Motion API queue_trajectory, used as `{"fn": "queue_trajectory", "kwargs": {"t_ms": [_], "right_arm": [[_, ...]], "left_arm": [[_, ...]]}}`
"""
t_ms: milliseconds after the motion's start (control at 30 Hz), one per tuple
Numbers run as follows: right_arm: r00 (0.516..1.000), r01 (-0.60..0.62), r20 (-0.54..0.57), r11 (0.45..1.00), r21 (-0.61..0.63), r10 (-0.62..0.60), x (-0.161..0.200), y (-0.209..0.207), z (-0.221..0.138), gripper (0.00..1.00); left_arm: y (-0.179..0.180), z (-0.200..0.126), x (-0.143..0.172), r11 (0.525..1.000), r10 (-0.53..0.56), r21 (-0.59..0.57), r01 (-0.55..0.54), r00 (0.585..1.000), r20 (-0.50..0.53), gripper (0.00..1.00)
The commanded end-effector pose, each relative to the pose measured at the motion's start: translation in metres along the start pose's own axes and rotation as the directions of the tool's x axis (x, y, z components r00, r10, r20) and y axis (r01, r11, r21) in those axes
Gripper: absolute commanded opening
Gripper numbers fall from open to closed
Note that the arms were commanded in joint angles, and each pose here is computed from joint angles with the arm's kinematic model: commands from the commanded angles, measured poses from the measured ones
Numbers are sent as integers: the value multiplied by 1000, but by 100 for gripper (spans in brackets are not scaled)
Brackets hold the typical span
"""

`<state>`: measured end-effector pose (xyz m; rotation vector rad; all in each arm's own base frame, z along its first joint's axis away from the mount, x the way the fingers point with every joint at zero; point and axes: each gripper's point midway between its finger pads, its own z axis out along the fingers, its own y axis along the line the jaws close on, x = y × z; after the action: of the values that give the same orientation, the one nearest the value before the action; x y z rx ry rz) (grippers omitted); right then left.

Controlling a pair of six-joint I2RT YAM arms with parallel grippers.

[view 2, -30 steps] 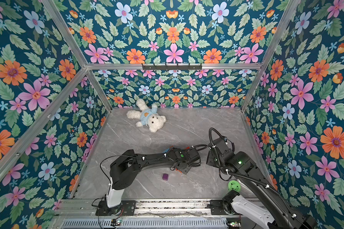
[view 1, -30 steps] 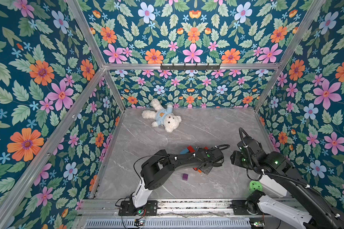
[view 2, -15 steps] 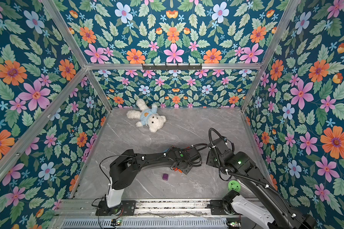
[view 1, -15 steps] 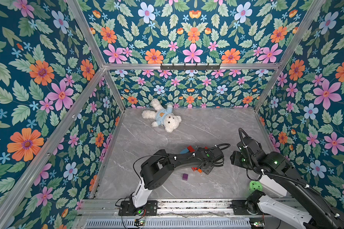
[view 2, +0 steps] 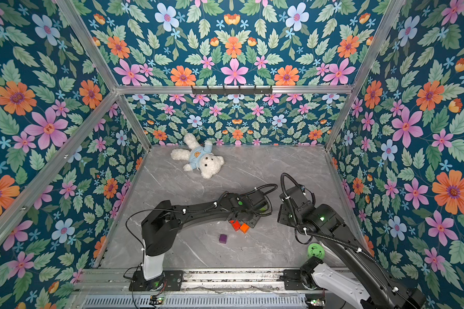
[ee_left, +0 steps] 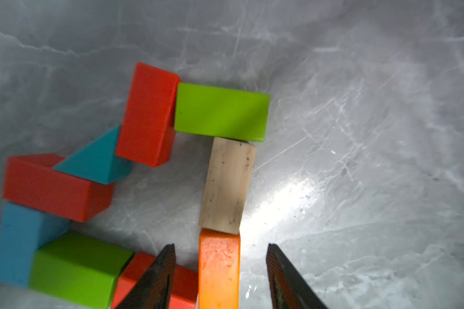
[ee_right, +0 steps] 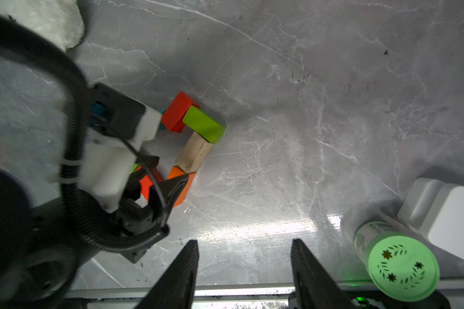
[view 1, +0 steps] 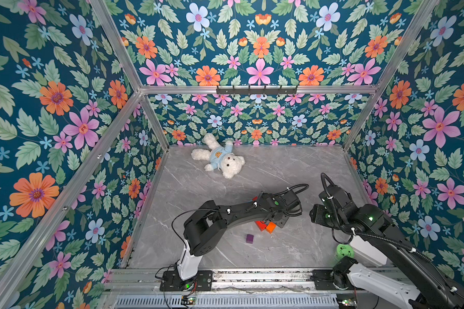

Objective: Assemble a heart with building blocks
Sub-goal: Assemble the building block at the center of the board, then pick up the building block from the center of the board.

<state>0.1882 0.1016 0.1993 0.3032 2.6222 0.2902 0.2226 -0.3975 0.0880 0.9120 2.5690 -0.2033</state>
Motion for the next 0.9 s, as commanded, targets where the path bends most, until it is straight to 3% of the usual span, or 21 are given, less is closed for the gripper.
{"fn": "queue_trajectory", "kwargs": {"t_ms": [0, 133, 233, 367, 600, 867], "right_arm": [[999, 39, -13, 999, -29, -40, 5, 11, 2, 61], [975, 188, -84, 967, -171, -204, 30, 61, 14, 65], [936, 302, -124, 934, -193, -328, 57, 97, 32, 67], [872, 404, -194, 885, -230, -449, 95, 149, 63, 68], [774, 491, -358, 852, -181, -522, 138, 183, 123, 67], [746, 511, -439, 853, -105, -501, 154, 188, 152, 66]], "left_arm": [[20, -18, -5, 996, -76, -40, 77, 996, 36, 58], [77, -35, 7, 952, -289, -90, 294, 955, 68, 57], [128, -43, 33, 860, -495, -89, 503, 864, 95, 54], [165, -63, 63, 768, -622, -72, 637, 767, 154, 54], [202, -75, 117, 643, -736, -98, 759, 649, 192, 57], [212, -73, 143, 611, -761, -113, 784, 621, 187, 58]]}}
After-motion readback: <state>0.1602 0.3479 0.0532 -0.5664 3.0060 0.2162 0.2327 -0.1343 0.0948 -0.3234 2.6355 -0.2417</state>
